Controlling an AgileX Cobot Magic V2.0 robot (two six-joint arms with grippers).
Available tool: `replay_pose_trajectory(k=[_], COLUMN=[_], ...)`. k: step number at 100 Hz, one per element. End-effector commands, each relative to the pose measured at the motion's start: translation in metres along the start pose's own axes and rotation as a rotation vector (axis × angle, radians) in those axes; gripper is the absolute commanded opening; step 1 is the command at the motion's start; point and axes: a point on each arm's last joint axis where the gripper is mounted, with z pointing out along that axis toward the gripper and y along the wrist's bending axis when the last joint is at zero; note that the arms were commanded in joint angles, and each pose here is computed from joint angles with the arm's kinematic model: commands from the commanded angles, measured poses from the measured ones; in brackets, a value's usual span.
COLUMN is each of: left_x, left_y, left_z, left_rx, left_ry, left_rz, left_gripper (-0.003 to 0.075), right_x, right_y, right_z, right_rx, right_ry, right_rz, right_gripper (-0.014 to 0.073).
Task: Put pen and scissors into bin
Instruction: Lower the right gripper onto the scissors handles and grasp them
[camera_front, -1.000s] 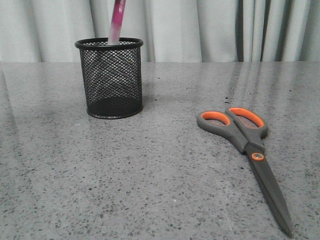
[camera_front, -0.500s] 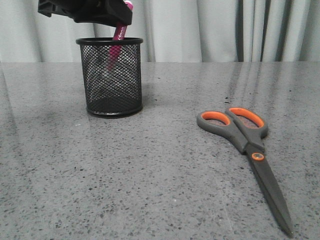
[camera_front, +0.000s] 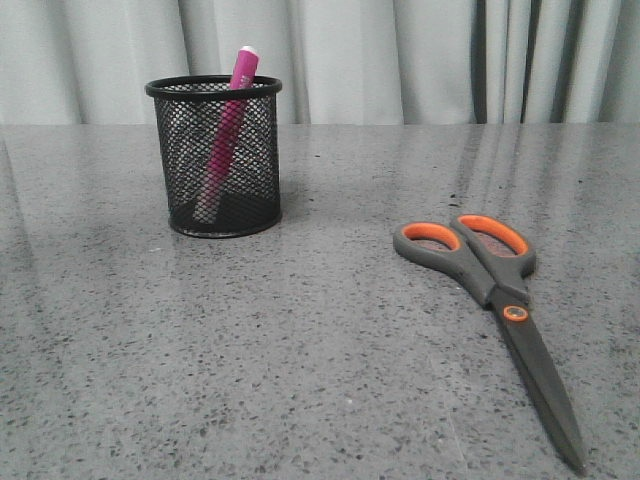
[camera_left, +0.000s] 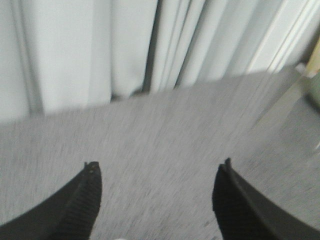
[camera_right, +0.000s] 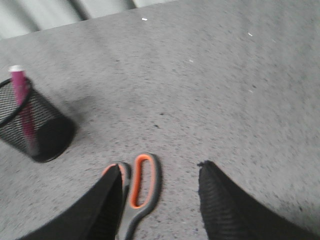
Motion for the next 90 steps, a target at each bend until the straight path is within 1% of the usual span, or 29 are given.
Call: replay_pose_trajectory(k=[1, 13, 22, 25, 29, 30, 31, 32, 34, 36, 42, 52, 59, 72, 81, 90], left_x=[-0.041, -0.065, -0.077, -0.079, -0.082, -0.083, -0.084, -0.084, -0.085, -0.085, -0.087, -0.088, -0.089, -0.088, -0.087, -0.086], left_y=[-0.026, -0.045, -0.057, -0.060, -0.065, -0.065, -0.067, -0.067, -0.069, -0.070, -0.074, -0.079, -0.081, -0.083, -0.085, -0.086], left_z=[-0.046, -0.097, -0.132, -0.141, -0.155, -0.157, -0.161, -0.163, -0.169, -0.173, -0.186, -0.203, -0.209, -0.214, -0.214, -0.213], left_rx=[0.076, 0.103, 0.114, 0.115, 0.116, 0.115, 0.116, 0.115, 0.115, 0.112, 0.113, 0.116, 0.118, 0.129, 0.152, 0.173], left_ry=[-0.155, -0.286, -0.376, -0.397, -0.429, -0.433, -0.443, -0.447, -0.459, -0.470, -0.498, -0.538, -0.551, -0.552, -0.539, -0.524], left_rz=[0.055, 0.110, 0.144, 0.158, 0.181, 0.187, 0.190, 0.196, 0.204, 0.208, 0.224, 0.246, 0.249, 0.239, 0.226, 0.217], left_gripper=[0.0379, 0.0347, 0.0345, 0.0345, 0.0345, 0.0345, 0.0345, 0.0345, 0.0345, 0.0345, 0.0345, 0.0345, 0.0345, 0.0345, 0.0345, 0.0345], right_x=[-0.029, -0.042, -0.043, -0.041, -0.038, -0.037, -0.037, -0.036, -0.033, -0.031, -0.024, -0.014, -0.008, 0.005, 0.011, 0.017], right_y=[0.016, 0.035, 0.051, 0.056, 0.061, 0.062, 0.063, 0.063, 0.064, 0.066, 0.071, 0.078, 0.080, 0.077, 0.074, 0.074], right_z=[-0.006, 0.012, 0.037, 0.045, 0.057, 0.059, 0.062, 0.065, 0.070, 0.075, 0.086, 0.104, 0.114, 0.131, 0.141, 0.151], right_rx=[-0.064, -0.154, -0.195, -0.200, -0.167, -0.169, -0.145, -0.141, -0.115, -0.094, -0.042, -0.022, -0.002, 0.060, 0.104, 0.129], right_ry=[-0.013, 0.146, 0.259, 0.295, 0.350, 0.364, 0.379, 0.387, 0.420, 0.453, 0.541, 0.651, 0.712, 0.814, 0.846, 0.864], right_rz=[-0.089, -0.165, -0.243, -0.248, -0.276, -0.265, -0.285, -0.269, -0.280, -0.308, -0.325, -0.309, -0.295, -0.242, -0.179, -0.141], right_gripper=[0.0318, 0.0316, 0.0316, 0.0316, 0.0316, 0.0316, 0.0316, 0.0316, 0.0317, 0.0320, 0.0351, 0.0437, 0.0470, 0.0470, 0.0465, 0.0465])
